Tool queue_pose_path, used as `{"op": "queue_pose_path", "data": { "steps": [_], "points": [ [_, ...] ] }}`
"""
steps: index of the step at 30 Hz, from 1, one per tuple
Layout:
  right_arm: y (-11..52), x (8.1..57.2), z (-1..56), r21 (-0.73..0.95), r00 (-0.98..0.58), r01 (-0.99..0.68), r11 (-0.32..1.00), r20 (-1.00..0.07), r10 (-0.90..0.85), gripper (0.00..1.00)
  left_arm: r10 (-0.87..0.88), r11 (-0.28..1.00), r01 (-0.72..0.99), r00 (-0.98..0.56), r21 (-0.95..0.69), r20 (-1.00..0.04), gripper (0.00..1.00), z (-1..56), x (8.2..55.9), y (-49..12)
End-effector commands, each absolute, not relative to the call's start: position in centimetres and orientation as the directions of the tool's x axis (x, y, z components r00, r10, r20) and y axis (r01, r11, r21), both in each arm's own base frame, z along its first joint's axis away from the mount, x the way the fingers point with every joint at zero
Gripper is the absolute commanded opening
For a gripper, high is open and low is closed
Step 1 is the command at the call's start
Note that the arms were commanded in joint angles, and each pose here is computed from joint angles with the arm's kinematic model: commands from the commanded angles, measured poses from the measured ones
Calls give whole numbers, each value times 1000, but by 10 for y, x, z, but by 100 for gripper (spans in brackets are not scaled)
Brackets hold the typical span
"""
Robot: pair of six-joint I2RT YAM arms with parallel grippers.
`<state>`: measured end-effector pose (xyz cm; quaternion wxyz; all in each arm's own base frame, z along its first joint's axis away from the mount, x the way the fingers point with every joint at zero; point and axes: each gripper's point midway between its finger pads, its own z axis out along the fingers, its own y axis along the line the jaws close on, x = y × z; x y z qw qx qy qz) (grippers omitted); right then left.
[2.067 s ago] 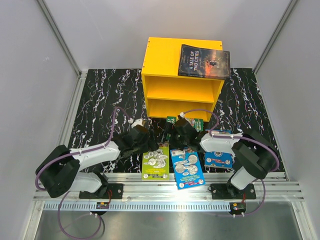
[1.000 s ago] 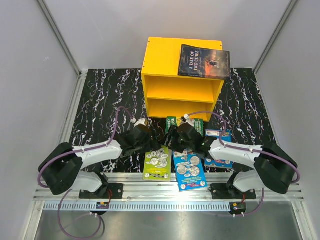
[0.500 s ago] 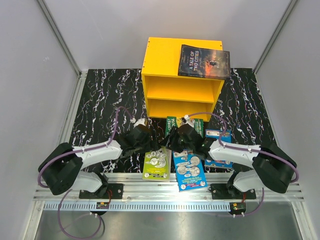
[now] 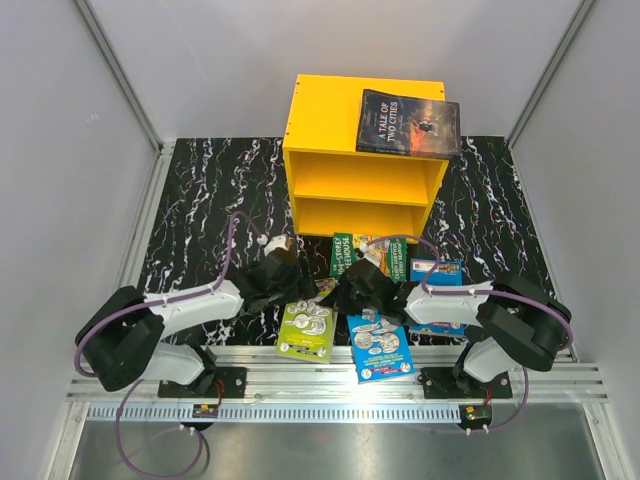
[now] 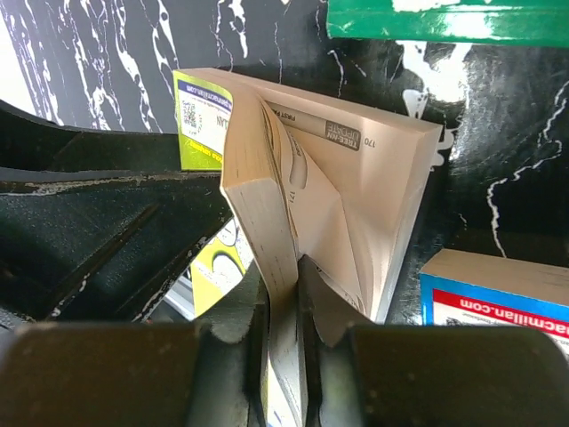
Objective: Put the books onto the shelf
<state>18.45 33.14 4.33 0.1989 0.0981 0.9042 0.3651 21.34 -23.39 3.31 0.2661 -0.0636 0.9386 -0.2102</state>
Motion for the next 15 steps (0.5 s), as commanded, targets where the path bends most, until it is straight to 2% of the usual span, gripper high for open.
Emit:
{"op": "queue_pose_path", "data": {
  "steps": [1, 2, 5, 12, 15],
  "points": [
    [341, 151, 31, 701, -950, 8, 713, -218, 224, 6, -256, 869, 14, -843, -495, -473, 88, 47, 213, -248],
    [341, 152, 40, 711, -947, 1, 703, -226, 230, 0, -251, 875, 11, -844, -484, -473, 88, 46, 212, -245],
    [332, 155, 56, 704, -933, -11, 710, -263, 246, 0, -250, 877, 24, -831, -481, -497, 90, 58, 213, -240],
    [290, 161, 103, 665, -870, -19, 747, -379, 315, 0, -260, 871, 120, -711, -477, -654, 96, 115, 218, -215],
    [281, 163, 131, 682, -840, -42, 730, -419, 343, 0, -276, 838, 165, -694, -520, -665, 99, 117, 213, -212]
  ]
}}
